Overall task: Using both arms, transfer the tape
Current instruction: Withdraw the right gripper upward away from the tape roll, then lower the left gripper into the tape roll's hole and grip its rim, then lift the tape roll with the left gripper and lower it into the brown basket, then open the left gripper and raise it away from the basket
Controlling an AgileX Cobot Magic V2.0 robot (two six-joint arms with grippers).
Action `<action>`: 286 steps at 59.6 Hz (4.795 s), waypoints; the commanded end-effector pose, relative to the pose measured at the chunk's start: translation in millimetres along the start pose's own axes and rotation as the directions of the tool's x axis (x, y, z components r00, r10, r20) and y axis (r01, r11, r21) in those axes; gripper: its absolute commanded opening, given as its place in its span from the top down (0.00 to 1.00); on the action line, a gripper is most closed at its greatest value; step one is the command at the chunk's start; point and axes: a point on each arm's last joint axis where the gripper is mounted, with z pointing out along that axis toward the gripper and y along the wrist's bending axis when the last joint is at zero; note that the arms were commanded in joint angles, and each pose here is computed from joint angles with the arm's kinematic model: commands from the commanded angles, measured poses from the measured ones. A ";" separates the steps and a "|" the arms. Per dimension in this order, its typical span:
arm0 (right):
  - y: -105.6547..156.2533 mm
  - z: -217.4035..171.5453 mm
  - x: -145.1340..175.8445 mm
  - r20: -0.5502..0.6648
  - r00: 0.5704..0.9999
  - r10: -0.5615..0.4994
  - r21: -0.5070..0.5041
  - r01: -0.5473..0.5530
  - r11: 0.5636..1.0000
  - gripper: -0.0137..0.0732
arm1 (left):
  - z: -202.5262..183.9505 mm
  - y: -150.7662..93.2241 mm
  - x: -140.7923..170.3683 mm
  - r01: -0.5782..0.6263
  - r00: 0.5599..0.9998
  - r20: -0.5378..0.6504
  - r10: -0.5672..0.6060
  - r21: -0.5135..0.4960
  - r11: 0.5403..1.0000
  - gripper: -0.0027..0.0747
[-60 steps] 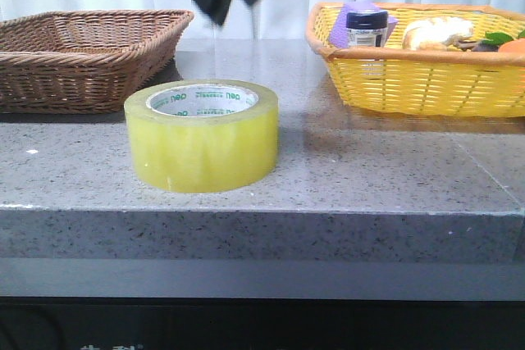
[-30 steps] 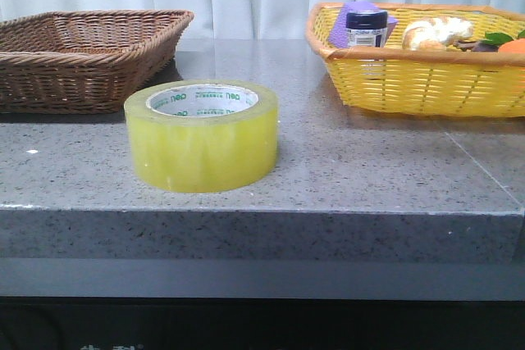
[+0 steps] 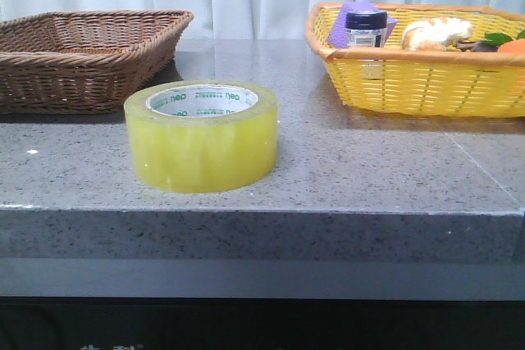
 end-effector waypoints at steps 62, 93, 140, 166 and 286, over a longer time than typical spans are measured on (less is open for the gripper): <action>-9.7 -68.9 89.7 0.360 0.933 0.010 -0.033 0.003 0.999 0.95 | 87.9 -81.4 -9.7 0.092 0.844 -0.522 0.121 0.362 0.927 0.17; -9.8 -67.4 90.5 0.370 0.929 0.010 -0.034 0.003 0.999 0.95 | 172.4 -163.9 26.7 0.161 0.742 -0.646 0.180 0.432 0.888 0.17; -9.7 -67.7 89.8 0.379 0.925 0.010 -0.035 0.003 0.999 0.95 | 177.5 -167.1 -39.9 0.146 0.832 -0.534 0.148 0.468 0.872 0.95; -9.7 -68.0 89.2 0.385 0.923 0.010 -0.036 0.004 0.999 0.95 | 231.5 -68.1 -109.3 0.087 0.945 -0.326 -0.024 0.181 0.980 0.95; -9.7 -67.9 89.3 0.384 0.923 0.010 -0.036 0.004 0.999 0.95 | -40.9 -5.5 -13.0 0.074 0.997 0.029 -0.076 0.053 0.996 0.99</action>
